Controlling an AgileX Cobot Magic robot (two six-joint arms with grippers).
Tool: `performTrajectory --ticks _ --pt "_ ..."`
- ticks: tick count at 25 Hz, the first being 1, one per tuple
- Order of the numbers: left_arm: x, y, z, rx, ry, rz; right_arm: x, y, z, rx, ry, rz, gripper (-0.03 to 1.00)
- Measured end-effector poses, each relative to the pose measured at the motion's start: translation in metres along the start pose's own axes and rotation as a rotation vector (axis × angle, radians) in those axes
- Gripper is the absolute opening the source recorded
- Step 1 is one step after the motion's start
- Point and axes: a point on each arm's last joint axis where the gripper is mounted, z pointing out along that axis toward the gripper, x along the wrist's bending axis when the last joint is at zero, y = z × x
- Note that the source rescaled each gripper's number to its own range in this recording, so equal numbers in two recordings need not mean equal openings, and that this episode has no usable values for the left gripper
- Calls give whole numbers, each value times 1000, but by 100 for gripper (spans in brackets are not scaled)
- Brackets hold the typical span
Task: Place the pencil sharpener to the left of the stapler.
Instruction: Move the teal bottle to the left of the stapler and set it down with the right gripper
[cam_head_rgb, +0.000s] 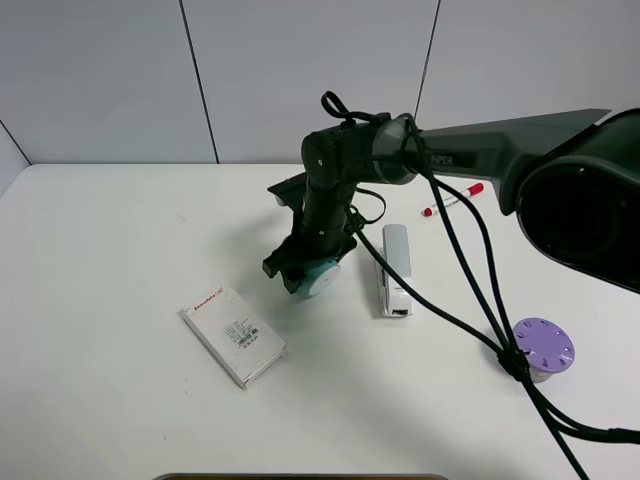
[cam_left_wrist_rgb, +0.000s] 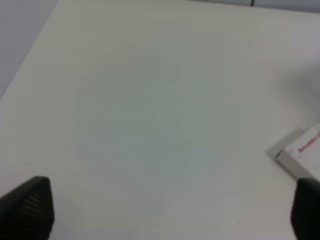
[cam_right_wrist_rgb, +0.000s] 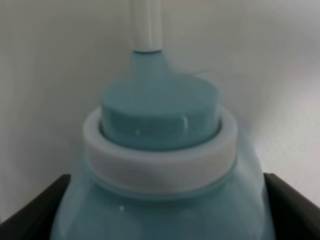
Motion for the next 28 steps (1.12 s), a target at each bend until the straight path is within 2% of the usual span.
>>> performTrajectory --ticks 15,16,17,19,21,23,28 --pt "0 0 0 0 0 0 -1 3 6 -9 -2 22 0" --pt "0 0 0 0 0 0 -1 3 6 -12 -2 28 5" --pt "0 0 0 0 0 0 -1 4 7 -21 -3 36 15" --pt "0 0 0 0 0 0 -2 4 12 -28 -4 41 47" --pt "0 0 0 0 0 0 -2 4 12 -30 -6 42 64" --pt "0 0 0 0 0 0 -2 4 12 -31 -7 41 70" --pt "0 0 0 0 0 0 -1 8 8 -33 -8 37 72"
